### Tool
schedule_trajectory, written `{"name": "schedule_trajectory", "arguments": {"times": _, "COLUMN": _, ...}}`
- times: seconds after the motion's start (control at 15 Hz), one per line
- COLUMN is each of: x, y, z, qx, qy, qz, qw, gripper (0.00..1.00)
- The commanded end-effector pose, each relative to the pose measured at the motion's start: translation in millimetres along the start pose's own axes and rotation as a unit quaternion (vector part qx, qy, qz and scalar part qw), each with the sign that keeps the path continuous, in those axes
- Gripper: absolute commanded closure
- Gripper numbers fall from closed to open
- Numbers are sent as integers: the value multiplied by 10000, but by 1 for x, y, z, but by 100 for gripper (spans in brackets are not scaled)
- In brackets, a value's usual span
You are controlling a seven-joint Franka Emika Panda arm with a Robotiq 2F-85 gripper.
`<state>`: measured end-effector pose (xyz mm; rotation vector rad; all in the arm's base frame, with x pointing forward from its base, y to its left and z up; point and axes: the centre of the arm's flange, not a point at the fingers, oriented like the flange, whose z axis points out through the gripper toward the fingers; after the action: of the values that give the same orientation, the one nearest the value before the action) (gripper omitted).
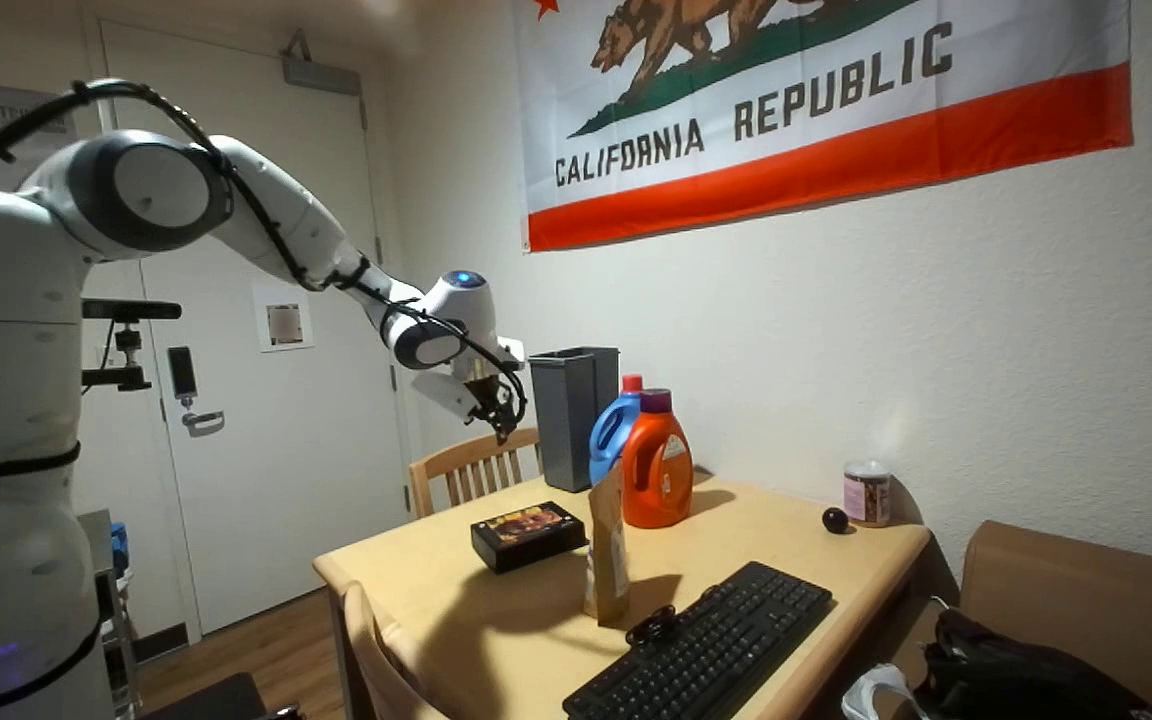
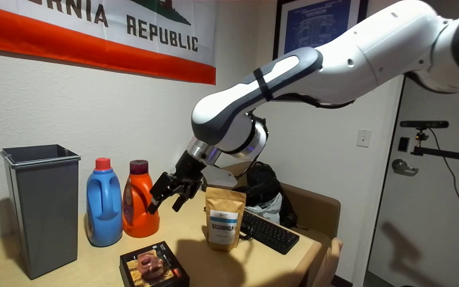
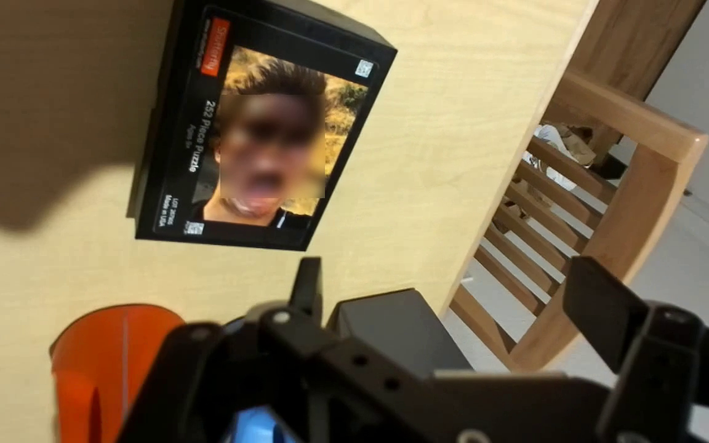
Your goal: Make the black box lay on its back
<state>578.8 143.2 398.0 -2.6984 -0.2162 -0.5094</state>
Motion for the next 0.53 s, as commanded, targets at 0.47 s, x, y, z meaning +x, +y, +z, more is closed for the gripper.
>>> {"name": "schedule_trajectory", "arguments": {"times": 0.47, "x": -80, "y": -65, "z": -95, "qx": -1342, "qy": 539, "qz": -29, "qw": 9895, "gripper": 0}}
